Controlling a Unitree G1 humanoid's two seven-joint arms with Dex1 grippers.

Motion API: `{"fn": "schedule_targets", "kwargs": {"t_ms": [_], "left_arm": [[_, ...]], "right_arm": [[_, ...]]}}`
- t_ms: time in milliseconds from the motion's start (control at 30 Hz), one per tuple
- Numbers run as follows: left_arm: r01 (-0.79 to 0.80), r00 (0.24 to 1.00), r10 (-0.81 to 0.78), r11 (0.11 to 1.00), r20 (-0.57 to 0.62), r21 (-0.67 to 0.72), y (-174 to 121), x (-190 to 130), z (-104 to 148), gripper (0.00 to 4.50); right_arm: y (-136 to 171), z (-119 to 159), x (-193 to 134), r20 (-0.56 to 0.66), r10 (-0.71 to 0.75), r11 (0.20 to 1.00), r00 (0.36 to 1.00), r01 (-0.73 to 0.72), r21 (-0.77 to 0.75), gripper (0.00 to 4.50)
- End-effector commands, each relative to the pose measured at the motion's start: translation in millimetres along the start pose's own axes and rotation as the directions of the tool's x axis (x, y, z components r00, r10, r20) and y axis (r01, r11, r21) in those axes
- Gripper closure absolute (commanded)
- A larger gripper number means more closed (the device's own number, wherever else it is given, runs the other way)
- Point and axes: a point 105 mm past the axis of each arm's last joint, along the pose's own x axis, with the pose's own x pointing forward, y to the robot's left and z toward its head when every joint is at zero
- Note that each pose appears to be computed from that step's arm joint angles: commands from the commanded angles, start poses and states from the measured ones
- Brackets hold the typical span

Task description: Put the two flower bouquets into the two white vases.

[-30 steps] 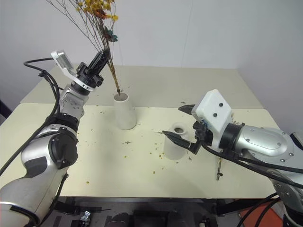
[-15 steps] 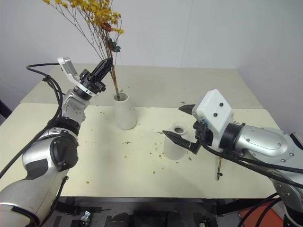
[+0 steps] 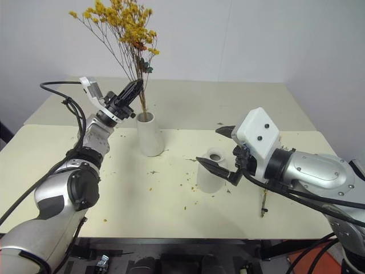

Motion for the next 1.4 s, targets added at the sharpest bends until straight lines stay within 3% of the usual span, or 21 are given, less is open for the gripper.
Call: {"fn": "schedule_targets", "kwargs": {"t_ms": [33, 367, 500, 867, 1133, 1400], "left_arm": [[-0.001, 1.000, 0.001, 1.000, 0.008, 0.031, 0, 1, 3, 4.46], [0.021, 0.999, -0.019, 0.999, -0.036, 0.036, -4, -4, -11, 4.46], [0.028, 0.999, -0.027, 0.999, -0.030, 0.033, -5, -5, -12, 3.47], [0.110, 0.994, -0.110, 0.993, -0.019, 0.035, -12, -17, -12, 0.03], [0.130, 0.987, -0.122, 0.989, -0.107, 0.071, -8, -28, -14, 0.03], [0.115, 0.991, -0.109, 0.991, -0.079, 0.068, -1, -35, 1, 0.03]], "right_arm": [[-5, 7, -5, 0.023, -0.037, 0.999, 0.999, 0.037, -0.023, 0.00], [-7, 5, -5, 0.024, -0.044, 0.999, 0.999, 0.044, -0.019, 0.00], [-7, 4, -4, 0.024, -0.046, 0.999, 0.999, 0.046, -0.018, 0.00], [-7, 4, -3, 0.029, -0.040, 0.999, 0.999, 0.041, -0.016, 0.00], [-8, 4, -1, 0.035, -0.038, 0.999, 0.999, 0.038, -0.012, 0.00], [-8, 2, 1, 0.040, -0.036, 0.999, 0.999, 0.036, -0.008, 0.00]]}}
